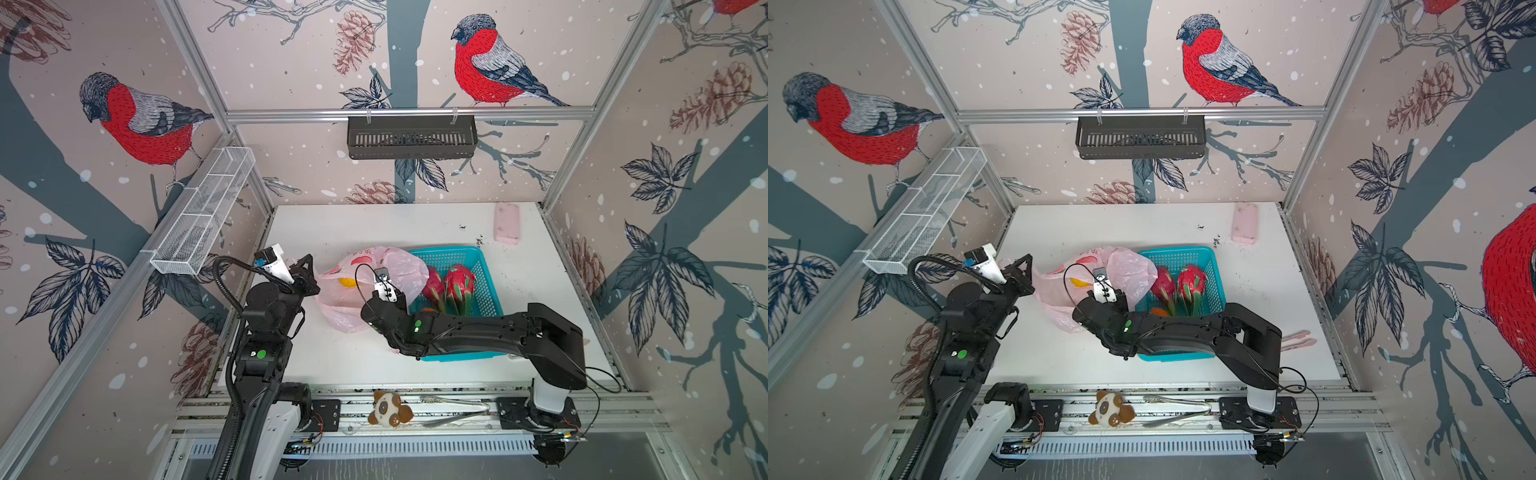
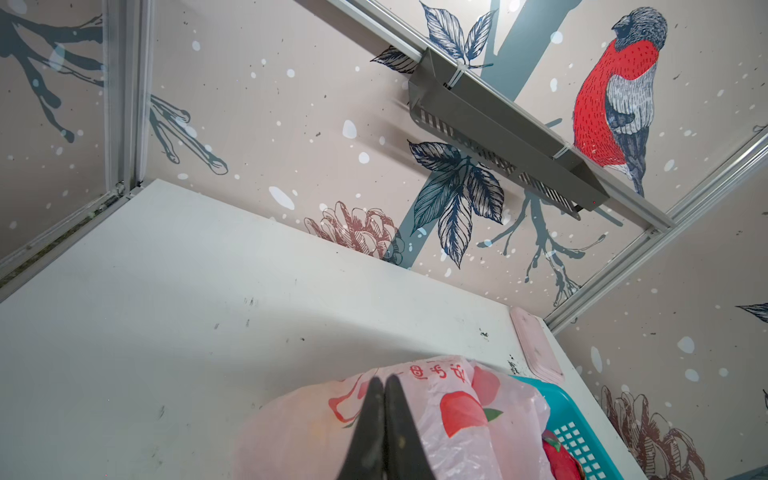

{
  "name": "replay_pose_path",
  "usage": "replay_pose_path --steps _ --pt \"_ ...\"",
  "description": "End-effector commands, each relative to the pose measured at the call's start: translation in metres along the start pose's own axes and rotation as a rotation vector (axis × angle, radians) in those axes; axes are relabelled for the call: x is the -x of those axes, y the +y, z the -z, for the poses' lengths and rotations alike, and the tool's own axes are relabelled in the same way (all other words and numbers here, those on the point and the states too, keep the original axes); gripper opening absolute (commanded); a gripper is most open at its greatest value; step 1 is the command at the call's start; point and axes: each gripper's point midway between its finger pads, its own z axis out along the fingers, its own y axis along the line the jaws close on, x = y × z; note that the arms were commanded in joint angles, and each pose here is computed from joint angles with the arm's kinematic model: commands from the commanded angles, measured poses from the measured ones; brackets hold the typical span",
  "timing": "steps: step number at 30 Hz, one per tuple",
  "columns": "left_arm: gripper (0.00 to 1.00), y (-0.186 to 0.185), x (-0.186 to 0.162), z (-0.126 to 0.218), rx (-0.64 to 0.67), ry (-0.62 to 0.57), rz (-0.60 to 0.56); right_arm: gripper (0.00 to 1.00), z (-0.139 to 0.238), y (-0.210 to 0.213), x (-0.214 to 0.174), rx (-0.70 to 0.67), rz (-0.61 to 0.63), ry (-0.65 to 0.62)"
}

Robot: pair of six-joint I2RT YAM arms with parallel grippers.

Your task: Untie the knot of the plastic bag and take out the fruit

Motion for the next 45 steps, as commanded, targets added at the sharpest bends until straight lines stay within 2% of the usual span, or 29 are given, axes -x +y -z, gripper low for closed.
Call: replay_pose_path --steps 1,14,30,38,45 --pt "0.0 -0.024 0.025 0.002 -0.104 -0.081 -0.019 0.14 -0.003 0.002 -0.001 -0.002 -0.087 -0.021" --pt "0.0 -0.054 0.048 0.005 -0.221 -0.102 -0.049 0.13 -0.015 0.006 -0.027 0.022 -0.166 -0.009" --pt "0.0 -0.084 0.081 0.015 -0.306 -0.14 -0.079 0.14 -0.013 0.042 0.028 0.241 -0.241 -0.1" --pt "0.0 -0.097 0.092 0.021 -0.354 -0.16 -0.076 0.15 -0.041 0.039 0.005 0.366 -0.322 0.021" --pt "0.0 -0.093 0.079 0.016 -0.371 -0.131 -0.043 0.15 -0.065 0.038 -0.019 0.377 -0.333 0.099"
